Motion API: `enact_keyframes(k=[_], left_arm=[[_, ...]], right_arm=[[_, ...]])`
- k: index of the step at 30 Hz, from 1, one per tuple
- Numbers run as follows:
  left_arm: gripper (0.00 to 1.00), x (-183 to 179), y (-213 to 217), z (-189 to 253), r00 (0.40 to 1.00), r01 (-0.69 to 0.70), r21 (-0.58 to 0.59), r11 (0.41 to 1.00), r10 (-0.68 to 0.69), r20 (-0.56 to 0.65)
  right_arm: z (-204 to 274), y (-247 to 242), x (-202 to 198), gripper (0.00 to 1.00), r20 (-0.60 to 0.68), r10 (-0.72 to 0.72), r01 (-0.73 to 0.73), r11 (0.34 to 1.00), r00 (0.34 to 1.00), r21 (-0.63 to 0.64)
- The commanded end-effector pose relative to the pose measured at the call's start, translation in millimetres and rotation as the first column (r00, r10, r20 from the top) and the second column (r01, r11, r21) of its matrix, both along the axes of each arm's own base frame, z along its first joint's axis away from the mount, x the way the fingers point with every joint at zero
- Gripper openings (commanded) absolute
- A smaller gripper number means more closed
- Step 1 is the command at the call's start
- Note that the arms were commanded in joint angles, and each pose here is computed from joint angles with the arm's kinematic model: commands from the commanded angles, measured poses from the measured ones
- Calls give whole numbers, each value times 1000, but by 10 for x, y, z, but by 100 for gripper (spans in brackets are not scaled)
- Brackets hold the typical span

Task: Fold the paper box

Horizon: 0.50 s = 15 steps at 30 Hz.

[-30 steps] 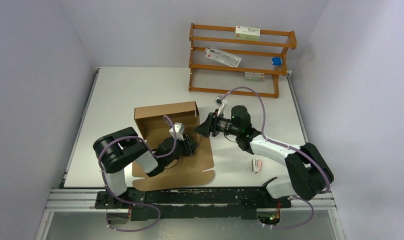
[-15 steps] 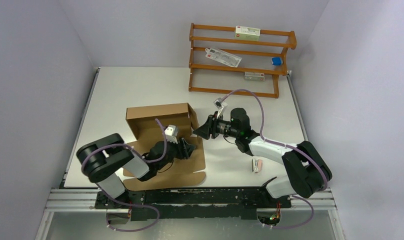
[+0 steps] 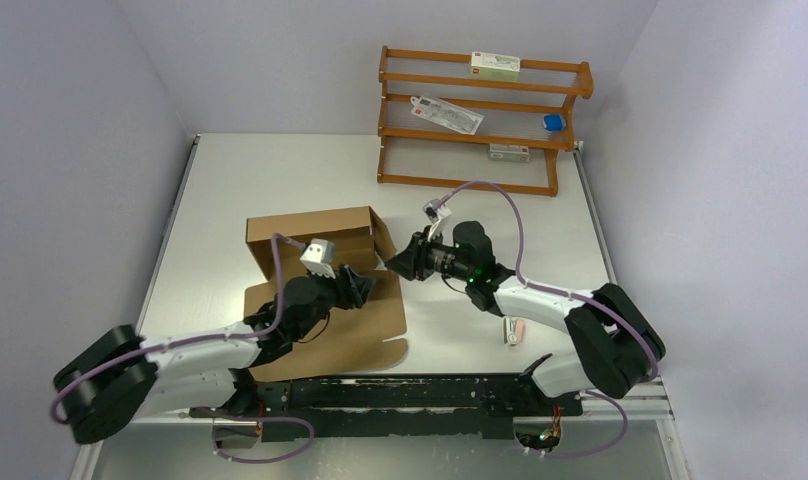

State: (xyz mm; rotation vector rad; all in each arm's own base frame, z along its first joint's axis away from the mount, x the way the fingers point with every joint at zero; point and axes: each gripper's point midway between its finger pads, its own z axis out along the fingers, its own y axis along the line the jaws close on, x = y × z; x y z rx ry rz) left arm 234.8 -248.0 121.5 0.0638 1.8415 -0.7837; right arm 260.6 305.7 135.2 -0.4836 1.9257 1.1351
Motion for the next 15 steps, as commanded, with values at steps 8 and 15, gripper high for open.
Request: enact_keyframes(k=[8, 15], left_arm=[[77, 229, 601, 1090, 964, -253, 58, 966, 247, 102], [92, 514, 1325, 1551, 838, -541, 130, 831, 519, 168]], right_arm=[[-36, -142, 185, 18, 128, -216, 230, 968, 968, -99], [-60, -56, 153, 17, 131, -188, 203, 973, 973, -113]])
